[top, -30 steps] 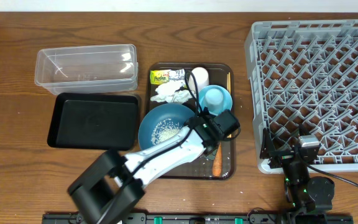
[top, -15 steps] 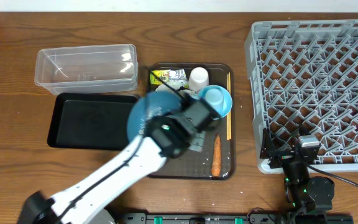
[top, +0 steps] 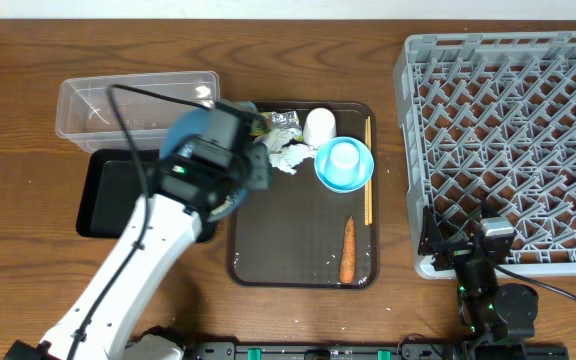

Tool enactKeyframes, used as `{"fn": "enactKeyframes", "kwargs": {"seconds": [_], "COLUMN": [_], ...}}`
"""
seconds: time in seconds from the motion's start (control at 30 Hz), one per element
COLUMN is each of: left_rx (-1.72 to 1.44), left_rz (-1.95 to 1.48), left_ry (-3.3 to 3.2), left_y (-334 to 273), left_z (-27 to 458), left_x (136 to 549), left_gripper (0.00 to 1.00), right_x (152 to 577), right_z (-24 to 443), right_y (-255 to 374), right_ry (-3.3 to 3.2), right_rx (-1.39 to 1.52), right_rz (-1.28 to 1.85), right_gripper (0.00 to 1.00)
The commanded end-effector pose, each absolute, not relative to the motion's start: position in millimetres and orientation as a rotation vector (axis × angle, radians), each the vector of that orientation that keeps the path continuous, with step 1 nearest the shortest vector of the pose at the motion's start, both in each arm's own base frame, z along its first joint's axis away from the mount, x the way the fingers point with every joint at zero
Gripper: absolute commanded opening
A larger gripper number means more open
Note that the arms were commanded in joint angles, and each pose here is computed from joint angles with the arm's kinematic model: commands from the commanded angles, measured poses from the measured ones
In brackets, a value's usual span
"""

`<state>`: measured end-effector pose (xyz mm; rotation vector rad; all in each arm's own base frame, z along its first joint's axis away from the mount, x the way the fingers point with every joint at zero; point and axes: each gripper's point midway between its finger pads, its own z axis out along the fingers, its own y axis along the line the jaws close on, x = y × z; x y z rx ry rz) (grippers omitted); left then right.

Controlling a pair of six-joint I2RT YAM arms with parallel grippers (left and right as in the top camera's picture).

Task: Sort waste into correct bins and load items into the dishwasher rack
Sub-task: 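Lift the blue bowl with the left gripper over the black tray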

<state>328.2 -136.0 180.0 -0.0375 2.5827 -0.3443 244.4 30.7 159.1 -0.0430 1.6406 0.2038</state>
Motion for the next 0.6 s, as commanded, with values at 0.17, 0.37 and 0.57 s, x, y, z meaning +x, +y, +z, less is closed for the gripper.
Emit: {"fn": "enactKeyframes", "kwargs": {"seconds": [0.17,0.37,0.57], "left_rx": [-0.149,-0.263,-0.31], "left_rz": [-0.692,-0.827,-0.907], "left_ry": [2.5,2.474,2.439], "left_y": [-115,-100,-88], "left_z": [205,212,219], "left_x": [350,353,356], "left_gripper": [0.06,0.06,0.06], "right_x": [245,245,245], "right_z": [159,159,159], "right_y": [26,26,26], "right_ry": [1.641,1.64,1.641], "right_rx": [-0.017,-0.017,-0.017], "right_rz": [0.197,0.197,0.197], "right_gripper": [0.99,0.99,0.99]}}
